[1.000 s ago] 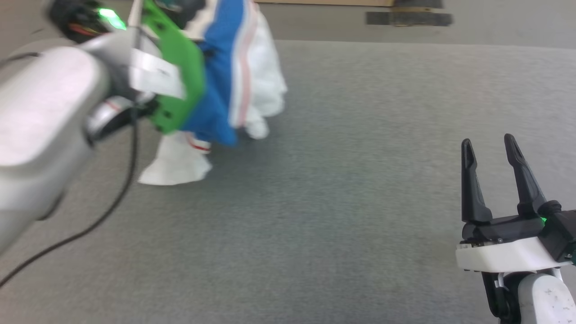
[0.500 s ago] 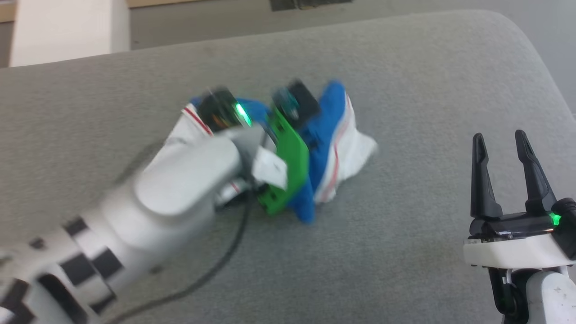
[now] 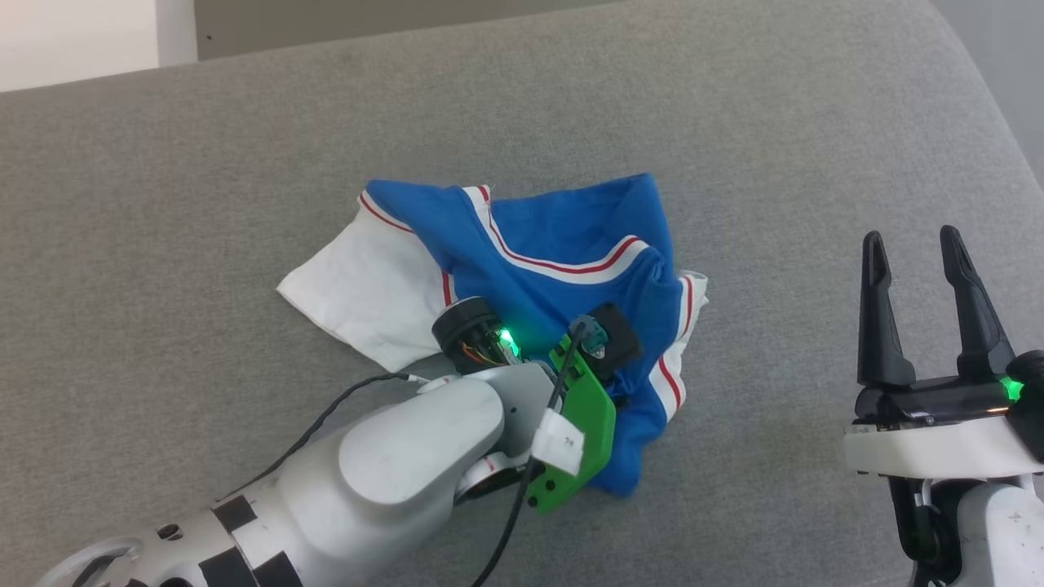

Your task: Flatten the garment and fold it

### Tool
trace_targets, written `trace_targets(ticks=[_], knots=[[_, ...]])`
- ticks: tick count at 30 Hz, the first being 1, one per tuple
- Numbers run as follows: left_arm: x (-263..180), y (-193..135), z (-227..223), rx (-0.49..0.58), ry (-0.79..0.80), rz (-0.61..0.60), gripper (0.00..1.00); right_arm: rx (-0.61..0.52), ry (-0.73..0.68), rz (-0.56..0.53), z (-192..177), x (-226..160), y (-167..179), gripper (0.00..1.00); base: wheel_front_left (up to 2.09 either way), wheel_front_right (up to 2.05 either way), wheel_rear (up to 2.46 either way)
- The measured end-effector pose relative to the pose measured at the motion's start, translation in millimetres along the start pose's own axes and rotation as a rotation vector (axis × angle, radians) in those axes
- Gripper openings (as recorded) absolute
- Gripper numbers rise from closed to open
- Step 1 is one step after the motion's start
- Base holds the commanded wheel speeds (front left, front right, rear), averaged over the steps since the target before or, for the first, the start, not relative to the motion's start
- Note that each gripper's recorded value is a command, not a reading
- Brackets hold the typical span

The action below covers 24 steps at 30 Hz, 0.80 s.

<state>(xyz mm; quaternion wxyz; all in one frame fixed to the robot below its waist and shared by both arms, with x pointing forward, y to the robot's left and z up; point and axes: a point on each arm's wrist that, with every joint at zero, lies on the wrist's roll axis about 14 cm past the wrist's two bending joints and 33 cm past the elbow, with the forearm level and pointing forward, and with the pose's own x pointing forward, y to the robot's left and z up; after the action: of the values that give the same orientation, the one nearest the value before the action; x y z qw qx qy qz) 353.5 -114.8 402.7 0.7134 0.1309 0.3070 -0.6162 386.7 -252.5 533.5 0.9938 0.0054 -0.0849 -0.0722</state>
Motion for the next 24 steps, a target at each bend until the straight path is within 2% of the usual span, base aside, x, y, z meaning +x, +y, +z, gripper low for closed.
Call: trace_targets(ticks=[4,11,13,17,19,22,24], knots=[[-8.6,13.5,16.5,0.017,-0.141,0.075,1.00,-0.001,-0.019,0.016,6.6,-0.4,5.0,1.00,0.00,0.00,0.00],[-58.0,44.7,92.3,0.095,-0.533,0.353,1.00,0.007,-0.042,0.038,17.8,-14.2,11.7,1.00,0.00,0.00,0.00],[-81.6,54.1,108.6,0.140,-0.626,0.459,1.00,0.008,-0.050,0.047,21.2,-17.6,14.3,1.00,0.00,0.00,0.00],[-139.0,76.1,127.7,0.108,-0.782,0.692,1.00,0.018,-0.068,0.067,27.3,-21.1,20.8,1.00,0.00,0.00,0.00],[-172.5,80.3,133.6,0.130,-0.850,0.809,1.00,0.020,-0.079,0.074,30.5,-20.2,22.8,1.00,0.00,0.00,0.00],[-223.0,81.8,130.9,0.126,-0.951,0.971,1.00,0.022,-0.093,0.087,34.3,-17.7,27.1,1.00,0.00,0.00,0.00],[-247.2,83.8,111.7,0.105,-0.964,1.076,1.00,0.025,-0.098,0.093,35.6,-16.6,29.3,1.00,0.00,0.00,0.00]])
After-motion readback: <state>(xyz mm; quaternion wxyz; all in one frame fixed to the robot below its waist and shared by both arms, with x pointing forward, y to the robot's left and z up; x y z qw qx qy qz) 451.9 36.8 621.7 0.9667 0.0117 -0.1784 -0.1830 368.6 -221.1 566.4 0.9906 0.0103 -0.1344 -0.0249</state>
